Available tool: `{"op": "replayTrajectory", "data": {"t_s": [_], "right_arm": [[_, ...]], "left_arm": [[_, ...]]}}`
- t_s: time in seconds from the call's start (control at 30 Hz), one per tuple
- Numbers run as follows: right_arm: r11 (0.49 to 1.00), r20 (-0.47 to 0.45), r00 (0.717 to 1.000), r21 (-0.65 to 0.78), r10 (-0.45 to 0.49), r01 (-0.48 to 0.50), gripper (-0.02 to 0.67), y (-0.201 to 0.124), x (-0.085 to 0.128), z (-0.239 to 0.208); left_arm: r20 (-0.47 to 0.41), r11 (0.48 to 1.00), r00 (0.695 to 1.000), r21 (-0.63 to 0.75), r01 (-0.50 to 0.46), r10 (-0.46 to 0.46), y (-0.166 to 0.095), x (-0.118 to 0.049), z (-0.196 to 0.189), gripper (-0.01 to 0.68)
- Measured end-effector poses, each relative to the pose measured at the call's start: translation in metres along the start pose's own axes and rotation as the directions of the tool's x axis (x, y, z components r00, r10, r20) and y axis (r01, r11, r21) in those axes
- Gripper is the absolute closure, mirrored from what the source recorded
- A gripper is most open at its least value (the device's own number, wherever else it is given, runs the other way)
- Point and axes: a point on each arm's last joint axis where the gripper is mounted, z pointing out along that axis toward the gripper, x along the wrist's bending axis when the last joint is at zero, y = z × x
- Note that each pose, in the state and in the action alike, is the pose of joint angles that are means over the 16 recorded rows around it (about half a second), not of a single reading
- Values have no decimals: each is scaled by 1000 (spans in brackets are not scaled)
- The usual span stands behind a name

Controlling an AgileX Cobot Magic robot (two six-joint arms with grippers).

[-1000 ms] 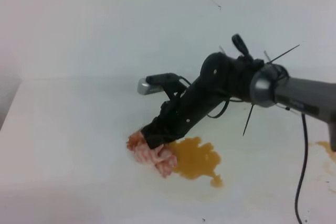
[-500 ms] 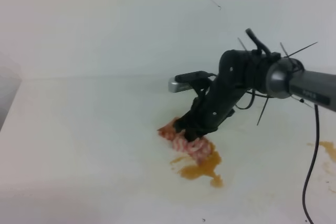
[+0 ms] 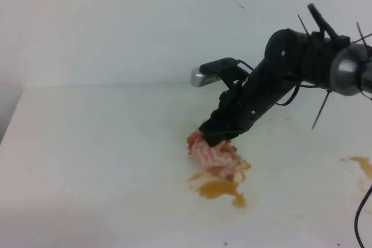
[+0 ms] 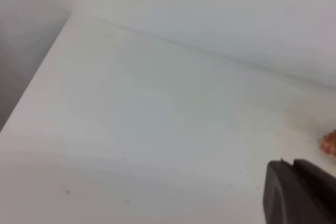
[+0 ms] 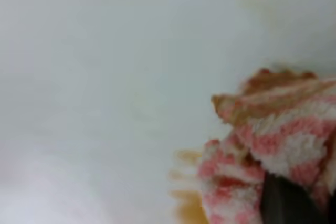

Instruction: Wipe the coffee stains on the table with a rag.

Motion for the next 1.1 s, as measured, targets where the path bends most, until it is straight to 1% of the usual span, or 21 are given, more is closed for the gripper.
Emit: {"op": "replayTrajectory", "data": {"t_s": [0.13, 0.23, 0.33, 0.43, 0.53, 0.63, 0.77, 0.97, 1.1], "right_arm": [[998, -35, 999, -51, -30, 28, 628, -13, 19, -8], [997, -44, 998, -71, -36, 33, 628, -25, 27, -7], [997, -40, 999, -69, -36, 34, 626, -37, 30, 0], [999, -34, 999, -44, -28, 26, 626, -47, 27, 10], [1000, -25, 1000, -13, -8, 8, 626, -54, 18, 20], [1000, -15, 1000, 16, 23, -23, 628, -59, 4, 27], [996, 4, 997, 48, 74, -74, 628, -66, -20, 29], [987, 45, 989, 69, 141, -144, 632, -75, -60, 19], [983, 55, 986, 89, 158, -162, 636, -81, -79, 11]], "left_arm": [[0, 1000, 1000, 0, 0, 0, 0, 0, 0, 678], [0, 1000, 1000, 0, 0, 0, 0, 0, 0, 678], [0, 1000, 1000, 0, 0, 0, 0, 0, 0, 678], [0, 1000, 1000, 0, 0, 0, 0, 0, 0, 678], [0, 1000, 1000, 0, 0, 0, 0, 0, 0, 678], [0, 1000, 1000, 0, 0, 0, 0, 0, 0, 678], [0, 1000, 1000, 0, 0, 0, 0, 0, 0, 678], [0, 1000, 1000, 0, 0, 0, 0, 0, 0, 678], [0, 1000, 1000, 0, 0, 0, 0, 0, 0, 678]]}}
